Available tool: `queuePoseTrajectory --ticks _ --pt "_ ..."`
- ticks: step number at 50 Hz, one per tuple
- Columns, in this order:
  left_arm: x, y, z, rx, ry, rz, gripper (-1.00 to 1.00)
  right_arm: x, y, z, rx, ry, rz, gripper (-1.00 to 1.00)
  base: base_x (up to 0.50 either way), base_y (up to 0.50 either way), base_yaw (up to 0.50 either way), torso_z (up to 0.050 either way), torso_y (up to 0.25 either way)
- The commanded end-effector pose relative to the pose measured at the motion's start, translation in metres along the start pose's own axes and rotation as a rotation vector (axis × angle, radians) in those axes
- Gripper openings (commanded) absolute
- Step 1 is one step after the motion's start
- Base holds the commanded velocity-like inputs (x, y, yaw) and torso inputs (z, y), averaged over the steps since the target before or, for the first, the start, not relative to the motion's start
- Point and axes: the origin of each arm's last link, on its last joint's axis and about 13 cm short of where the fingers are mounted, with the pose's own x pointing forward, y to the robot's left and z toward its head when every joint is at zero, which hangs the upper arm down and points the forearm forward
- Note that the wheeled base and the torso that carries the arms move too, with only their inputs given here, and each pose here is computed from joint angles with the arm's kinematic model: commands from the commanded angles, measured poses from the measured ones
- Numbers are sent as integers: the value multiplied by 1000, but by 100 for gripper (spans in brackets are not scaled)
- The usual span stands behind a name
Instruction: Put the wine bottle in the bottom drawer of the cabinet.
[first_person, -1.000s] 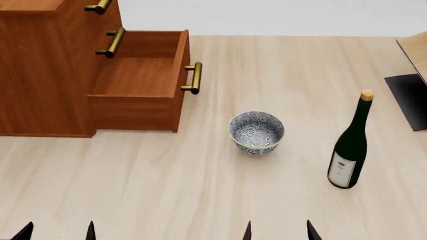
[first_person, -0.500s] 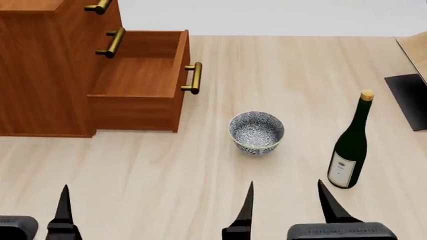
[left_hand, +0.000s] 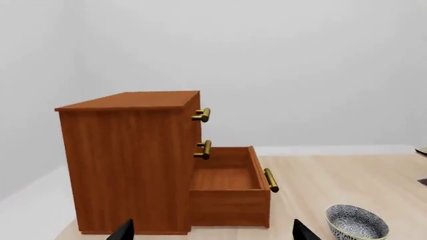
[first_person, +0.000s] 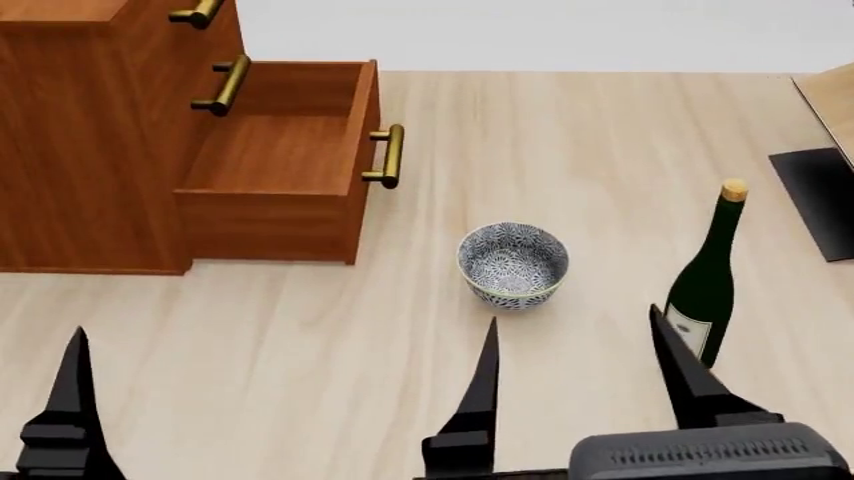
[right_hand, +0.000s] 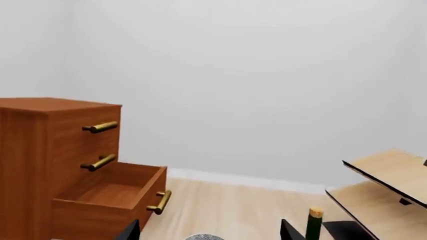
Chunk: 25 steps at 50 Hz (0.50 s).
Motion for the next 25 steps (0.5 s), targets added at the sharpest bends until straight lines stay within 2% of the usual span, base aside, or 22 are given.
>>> queuePoseTrajectory --ticks 1,11,14,15,25 --pt "-7 -1 13 18 -21 -28 100 -3 0 7 -23 -28 -6 100 0 0 0 0 0" --pt "-7 -2 15 -7 -12 -35 100 -3 1 11 -24 -41 0 100 0 0 0 0 0" --pt "-4 0 10 -6 -17 -5 100 -3 2 11 -23 -43 3 100 0 0 0 0 0" --pt "-4 1 7 -25 -7 -10 100 -3 2 8 -25 -36 13 100 168 0 0 0 0" --pt "-7 -1 12 -13 -16 -19 100 -4 3 9 -24 -41 19 100 242 0 0 0 0"
